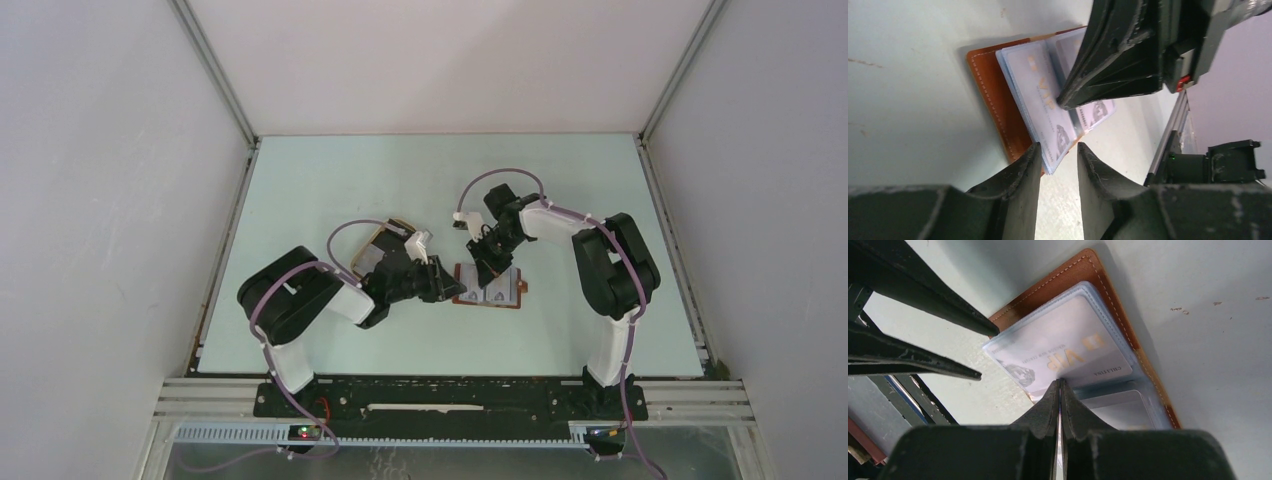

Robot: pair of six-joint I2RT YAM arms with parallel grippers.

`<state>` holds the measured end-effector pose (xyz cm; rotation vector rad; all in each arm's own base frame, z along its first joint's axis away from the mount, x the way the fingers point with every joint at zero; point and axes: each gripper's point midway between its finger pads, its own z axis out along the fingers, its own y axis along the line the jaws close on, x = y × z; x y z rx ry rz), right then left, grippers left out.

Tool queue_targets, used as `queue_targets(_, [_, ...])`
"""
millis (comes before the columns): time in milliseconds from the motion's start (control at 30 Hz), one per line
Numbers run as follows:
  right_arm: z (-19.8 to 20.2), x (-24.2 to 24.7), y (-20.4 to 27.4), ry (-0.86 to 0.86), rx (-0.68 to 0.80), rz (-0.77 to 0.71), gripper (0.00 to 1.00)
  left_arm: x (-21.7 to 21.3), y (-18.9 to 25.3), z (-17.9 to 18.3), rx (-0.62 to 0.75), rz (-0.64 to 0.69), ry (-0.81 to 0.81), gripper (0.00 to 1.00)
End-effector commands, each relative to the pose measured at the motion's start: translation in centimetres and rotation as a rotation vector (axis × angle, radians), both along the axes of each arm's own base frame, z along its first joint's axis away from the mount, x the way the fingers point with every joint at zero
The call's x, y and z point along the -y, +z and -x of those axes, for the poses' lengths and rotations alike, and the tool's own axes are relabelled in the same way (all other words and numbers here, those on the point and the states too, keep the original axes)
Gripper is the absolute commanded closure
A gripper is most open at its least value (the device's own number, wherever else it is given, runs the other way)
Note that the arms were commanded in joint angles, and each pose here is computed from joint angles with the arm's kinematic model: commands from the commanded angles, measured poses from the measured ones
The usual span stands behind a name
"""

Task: Put the credit cards into the card holder
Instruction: Insert the credit card into the card holder.

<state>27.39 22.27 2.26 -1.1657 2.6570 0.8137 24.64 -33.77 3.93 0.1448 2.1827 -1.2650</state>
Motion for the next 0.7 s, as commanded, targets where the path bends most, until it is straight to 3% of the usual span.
queue_targets(0, [-0.7,-0.6,1.3,-0.005,0.014,-0.04,0.91,1.6,3.5,-0.6,0.055,0.126,-0.03,0.63])
queue_targets(667, [-0.9,-0.4,4.4,-0.023,0.023,-0.142,0.79,3.1,4.5,-0.6,0.019,0.235,-0.06,0.64])
